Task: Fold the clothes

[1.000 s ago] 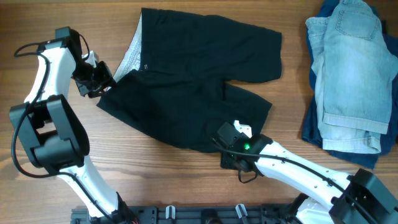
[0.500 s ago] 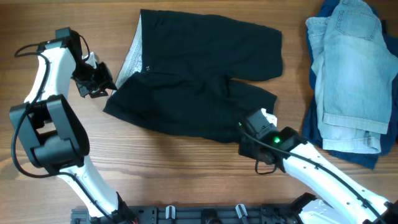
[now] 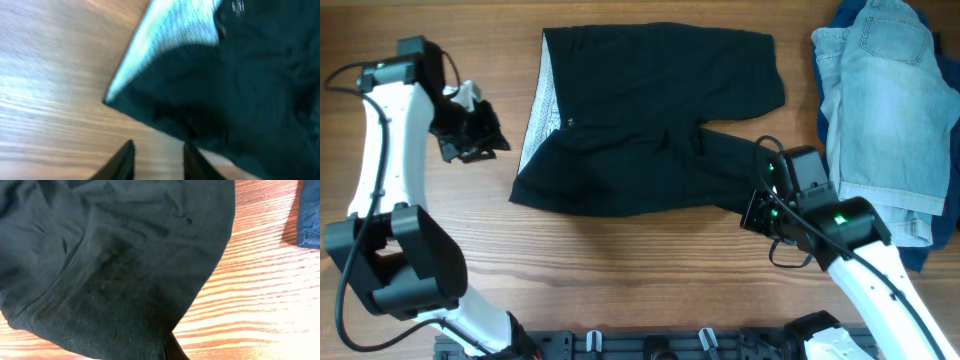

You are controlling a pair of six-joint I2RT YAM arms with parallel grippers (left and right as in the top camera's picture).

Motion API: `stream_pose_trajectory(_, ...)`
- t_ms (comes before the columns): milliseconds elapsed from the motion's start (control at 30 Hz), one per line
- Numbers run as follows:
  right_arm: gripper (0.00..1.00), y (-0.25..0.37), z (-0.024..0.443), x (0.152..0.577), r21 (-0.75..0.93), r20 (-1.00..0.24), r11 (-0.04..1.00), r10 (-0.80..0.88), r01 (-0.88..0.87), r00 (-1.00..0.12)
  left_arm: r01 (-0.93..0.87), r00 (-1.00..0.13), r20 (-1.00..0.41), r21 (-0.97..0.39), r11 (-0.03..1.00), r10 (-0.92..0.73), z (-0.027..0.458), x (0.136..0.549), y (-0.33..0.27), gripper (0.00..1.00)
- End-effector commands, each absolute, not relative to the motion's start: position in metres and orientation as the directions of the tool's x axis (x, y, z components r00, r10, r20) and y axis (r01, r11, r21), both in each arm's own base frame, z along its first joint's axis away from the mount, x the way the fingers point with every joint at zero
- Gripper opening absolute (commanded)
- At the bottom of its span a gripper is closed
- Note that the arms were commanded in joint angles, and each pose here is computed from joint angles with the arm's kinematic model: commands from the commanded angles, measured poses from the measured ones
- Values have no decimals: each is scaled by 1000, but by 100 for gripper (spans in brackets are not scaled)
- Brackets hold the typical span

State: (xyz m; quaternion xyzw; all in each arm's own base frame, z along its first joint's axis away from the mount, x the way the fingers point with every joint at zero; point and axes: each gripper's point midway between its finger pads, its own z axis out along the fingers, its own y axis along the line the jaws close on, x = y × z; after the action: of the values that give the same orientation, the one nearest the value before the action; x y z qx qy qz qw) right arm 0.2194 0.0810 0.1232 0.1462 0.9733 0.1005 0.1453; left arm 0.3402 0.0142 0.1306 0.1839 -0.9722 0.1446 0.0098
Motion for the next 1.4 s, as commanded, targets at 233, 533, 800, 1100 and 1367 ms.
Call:
stream_pose_trajectory(233, 4, 85, 109, 225, 209, -203, 952, 266, 224, -942, -388, -915, 153, -70, 919, -374, 99, 308, 6, 53)
stream_pose_trajectory(533, 4, 86, 110, 229, 219, -216, 949, 271, 224, -938, -540, -836, 145, -52, 840, -529, 37, 299, 4, 57)
stream_pose_trajectory(800, 4, 86, 110, 228, 220, -213, 948, 277, 231, -937, -568, -821, 110, -67, 820, -560, 12, 298, 5, 62)
stream_pose_trajectory(1100, 85, 94, 109, 219, 254, -161, 940, 273, 227, -948, -591, -806, 93, -76, 803, -585, 1, 298, 4, 4)
stream_pose_trajectory(1367, 75, 80, 83, 184, 168, -13, 880, 452, 444, -892, -590, -807, 85, -82, 803, -584, 1, 301, 4, 4)
